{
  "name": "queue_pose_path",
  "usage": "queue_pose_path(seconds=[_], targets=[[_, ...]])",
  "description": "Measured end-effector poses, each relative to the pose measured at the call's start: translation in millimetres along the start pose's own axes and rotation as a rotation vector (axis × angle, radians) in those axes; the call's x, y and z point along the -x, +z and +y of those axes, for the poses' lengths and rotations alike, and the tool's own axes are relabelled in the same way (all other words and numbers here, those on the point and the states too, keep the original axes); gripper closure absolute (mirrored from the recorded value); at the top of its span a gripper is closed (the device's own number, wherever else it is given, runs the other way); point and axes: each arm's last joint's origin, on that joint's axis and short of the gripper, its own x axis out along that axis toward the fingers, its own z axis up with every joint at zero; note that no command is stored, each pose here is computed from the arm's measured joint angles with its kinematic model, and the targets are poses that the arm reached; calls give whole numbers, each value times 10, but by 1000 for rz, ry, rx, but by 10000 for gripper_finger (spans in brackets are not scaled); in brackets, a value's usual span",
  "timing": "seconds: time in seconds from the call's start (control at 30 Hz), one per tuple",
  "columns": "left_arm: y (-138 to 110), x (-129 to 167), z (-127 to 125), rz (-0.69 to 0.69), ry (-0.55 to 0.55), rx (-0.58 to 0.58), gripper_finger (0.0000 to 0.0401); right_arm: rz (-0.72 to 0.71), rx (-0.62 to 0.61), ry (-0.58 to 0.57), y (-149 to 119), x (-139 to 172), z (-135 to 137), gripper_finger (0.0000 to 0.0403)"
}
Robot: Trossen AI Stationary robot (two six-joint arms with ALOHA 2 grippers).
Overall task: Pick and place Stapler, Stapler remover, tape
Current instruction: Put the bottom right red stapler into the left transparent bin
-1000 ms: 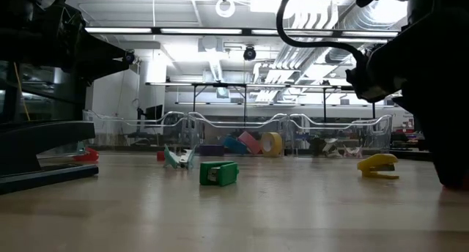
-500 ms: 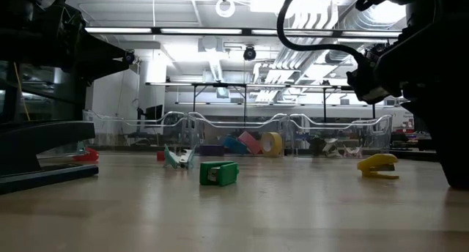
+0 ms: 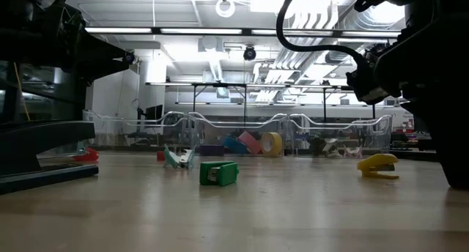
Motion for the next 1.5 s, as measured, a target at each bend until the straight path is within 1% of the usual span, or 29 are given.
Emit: queue_pose_path(seconds=[0.53, 0.63, 0.77, 0.9, 1.13, 1.3, 1.5], targets=[[1, 0, 0, 0, 0, 0, 171, -19, -54, -2, -21, -3, 5, 293], [0, 0, 0, 0, 0, 0, 171, -22, -56, 10, -18, -6, 16, 308], [1, 0, 0, 0, 0, 0, 171, -29, -54, 17, -15, -6, 24, 337], [1, 0, 0, 0, 0, 0, 171, -39, -31, 21, -13, -5, 29, 356], [1, 0, 0, 0, 0, 0, 171, -44, 37, 25, -10, -5, 35, 349], [0, 0, 0, 0, 0, 0, 171, -46, 91, 29, -9, -2, 39, 357], [-1, 0, 0, 0, 0, 0, 171, -49, 112, 36, -5, 12, 41, 349]])
